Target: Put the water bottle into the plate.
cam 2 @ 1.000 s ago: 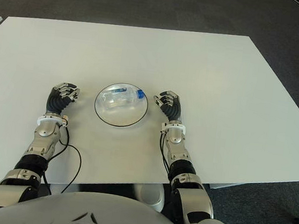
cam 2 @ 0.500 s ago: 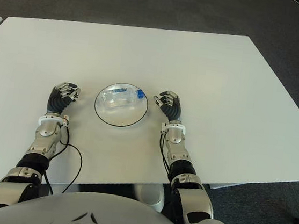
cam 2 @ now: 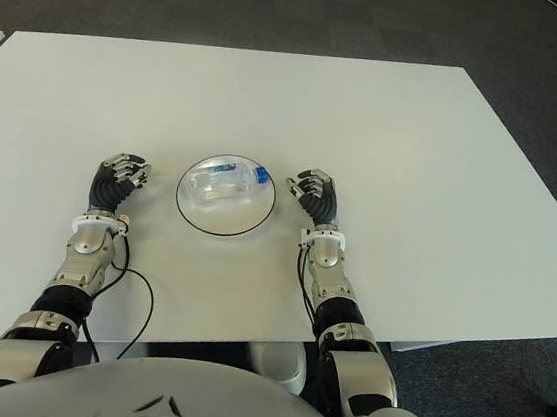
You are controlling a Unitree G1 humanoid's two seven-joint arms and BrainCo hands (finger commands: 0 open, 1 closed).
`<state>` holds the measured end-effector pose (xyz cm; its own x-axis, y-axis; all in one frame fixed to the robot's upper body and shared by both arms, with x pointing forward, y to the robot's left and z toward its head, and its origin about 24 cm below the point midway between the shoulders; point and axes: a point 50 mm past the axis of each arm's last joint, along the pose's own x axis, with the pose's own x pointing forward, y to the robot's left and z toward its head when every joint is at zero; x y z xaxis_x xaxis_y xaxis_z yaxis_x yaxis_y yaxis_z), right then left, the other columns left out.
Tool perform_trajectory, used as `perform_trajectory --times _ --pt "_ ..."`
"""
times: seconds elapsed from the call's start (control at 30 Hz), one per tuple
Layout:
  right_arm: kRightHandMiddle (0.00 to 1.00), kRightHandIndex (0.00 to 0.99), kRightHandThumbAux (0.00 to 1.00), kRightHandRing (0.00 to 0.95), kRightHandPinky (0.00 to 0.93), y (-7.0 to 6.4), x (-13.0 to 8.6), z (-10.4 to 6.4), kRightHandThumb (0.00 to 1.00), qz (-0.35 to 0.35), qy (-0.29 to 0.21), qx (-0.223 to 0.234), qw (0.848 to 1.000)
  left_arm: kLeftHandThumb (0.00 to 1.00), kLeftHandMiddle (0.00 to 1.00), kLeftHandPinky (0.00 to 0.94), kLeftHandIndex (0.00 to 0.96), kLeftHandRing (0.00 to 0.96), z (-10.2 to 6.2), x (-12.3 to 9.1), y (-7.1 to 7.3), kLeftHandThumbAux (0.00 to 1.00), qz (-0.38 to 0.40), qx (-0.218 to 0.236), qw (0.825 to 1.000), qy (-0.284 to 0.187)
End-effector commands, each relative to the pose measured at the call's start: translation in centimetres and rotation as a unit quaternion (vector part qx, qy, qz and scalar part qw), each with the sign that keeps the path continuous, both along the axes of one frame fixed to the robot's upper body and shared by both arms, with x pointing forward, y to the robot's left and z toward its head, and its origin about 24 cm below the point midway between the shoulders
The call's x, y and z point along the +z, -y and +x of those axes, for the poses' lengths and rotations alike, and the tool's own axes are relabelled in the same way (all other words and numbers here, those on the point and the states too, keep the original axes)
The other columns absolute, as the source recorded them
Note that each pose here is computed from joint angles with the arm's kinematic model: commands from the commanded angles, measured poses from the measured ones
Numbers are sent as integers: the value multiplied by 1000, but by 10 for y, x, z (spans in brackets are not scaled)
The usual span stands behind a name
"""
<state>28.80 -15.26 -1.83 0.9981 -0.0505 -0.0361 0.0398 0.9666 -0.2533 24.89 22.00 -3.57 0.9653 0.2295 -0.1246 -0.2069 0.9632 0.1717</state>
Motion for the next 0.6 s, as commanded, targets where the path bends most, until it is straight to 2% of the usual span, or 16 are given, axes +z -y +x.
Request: perform_trajectory --times 0.03,0.6 --pt "613 434 730 614 616 0 -11 -7 707 2 -31 -3 1000 707 583 539 432 571 -15 -22 9 714 -18 -17 998 -62" --pt "610 434 730 613 616 -1 -11 -8 706 1 -31 -7 1000 705 577 546 432 565 -15 -23 14 715 -13 -29 997 -70"
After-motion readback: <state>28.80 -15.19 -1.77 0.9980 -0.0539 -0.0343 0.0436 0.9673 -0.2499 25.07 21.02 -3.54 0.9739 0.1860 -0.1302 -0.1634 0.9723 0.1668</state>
